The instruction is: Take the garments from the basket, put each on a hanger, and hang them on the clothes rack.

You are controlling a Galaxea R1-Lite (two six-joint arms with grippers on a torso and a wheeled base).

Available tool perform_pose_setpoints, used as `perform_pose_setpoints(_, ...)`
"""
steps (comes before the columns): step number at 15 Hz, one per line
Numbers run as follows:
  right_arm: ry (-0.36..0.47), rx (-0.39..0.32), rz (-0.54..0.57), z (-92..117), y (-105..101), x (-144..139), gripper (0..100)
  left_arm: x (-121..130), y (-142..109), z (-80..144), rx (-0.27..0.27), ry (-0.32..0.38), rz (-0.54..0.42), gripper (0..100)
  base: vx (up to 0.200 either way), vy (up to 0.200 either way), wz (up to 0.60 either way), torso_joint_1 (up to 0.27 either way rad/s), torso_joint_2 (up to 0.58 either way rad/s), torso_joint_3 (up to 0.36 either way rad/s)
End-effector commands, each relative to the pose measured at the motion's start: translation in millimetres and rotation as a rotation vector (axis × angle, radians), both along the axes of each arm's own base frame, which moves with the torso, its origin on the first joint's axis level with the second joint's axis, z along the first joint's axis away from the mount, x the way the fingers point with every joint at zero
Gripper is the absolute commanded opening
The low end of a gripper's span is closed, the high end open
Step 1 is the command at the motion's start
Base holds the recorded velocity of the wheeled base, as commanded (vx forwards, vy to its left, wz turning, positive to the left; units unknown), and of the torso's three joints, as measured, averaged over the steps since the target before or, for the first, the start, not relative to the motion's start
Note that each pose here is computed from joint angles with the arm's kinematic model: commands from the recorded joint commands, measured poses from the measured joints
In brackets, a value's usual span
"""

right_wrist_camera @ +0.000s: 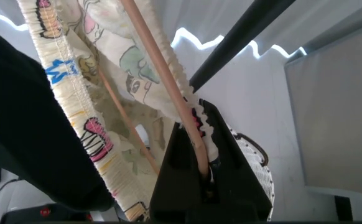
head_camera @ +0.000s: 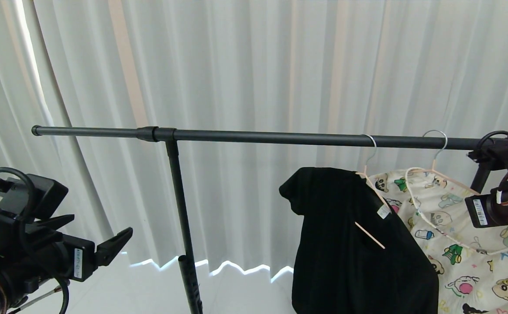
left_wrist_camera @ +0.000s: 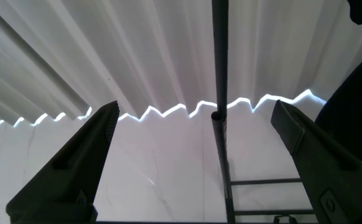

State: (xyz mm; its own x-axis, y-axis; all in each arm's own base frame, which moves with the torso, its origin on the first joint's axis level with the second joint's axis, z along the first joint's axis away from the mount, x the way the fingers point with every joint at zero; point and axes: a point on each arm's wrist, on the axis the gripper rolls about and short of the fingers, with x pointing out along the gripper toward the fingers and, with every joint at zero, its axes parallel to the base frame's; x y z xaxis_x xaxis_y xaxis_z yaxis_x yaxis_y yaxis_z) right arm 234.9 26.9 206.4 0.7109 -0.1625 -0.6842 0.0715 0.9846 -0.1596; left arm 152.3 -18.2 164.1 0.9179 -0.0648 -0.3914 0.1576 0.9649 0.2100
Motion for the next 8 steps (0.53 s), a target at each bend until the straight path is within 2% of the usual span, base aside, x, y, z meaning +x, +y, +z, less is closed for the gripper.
perform_pose_setpoints(1, 0.000, 0.000, 0.001, 0.1, 0.3, 0.3, 0, 0.0, -0.4, -0.2, 0.001, 0.001, -0.002, 100, 0.000, 0.000, 0.00, 0.000, 0.00, 0.000)
perform_pose_setpoints(3, -0.005, -0.001, 0.000, 1.5, 0.0, -1.5, 0, 0.2, -0.4, 0.3, 0.000, -0.001, -0.002, 100, 0.000, 0.000, 0.00, 0.000, 0.00, 0.000)
perform_pose_setpoints(4, -0.010, 0.000, 0.000, 2.5, -0.1, -2.5, 100, 0.2, -0.4, 0.3, -0.001, -0.001, -0.001, 100, 0.000, 0.000, 0.00, 0.000, 0.00, 0.000)
perform_pose_setpoints(8, -0.057, 0.009, 0.000, 13.2, -1.5, -12.1, 100, 0.9, -0.2, 1.9, 0.000, -0.007, 0.000, 100, 0.000, 0.000, 0.00, 0.000, 0.00, 0.000)
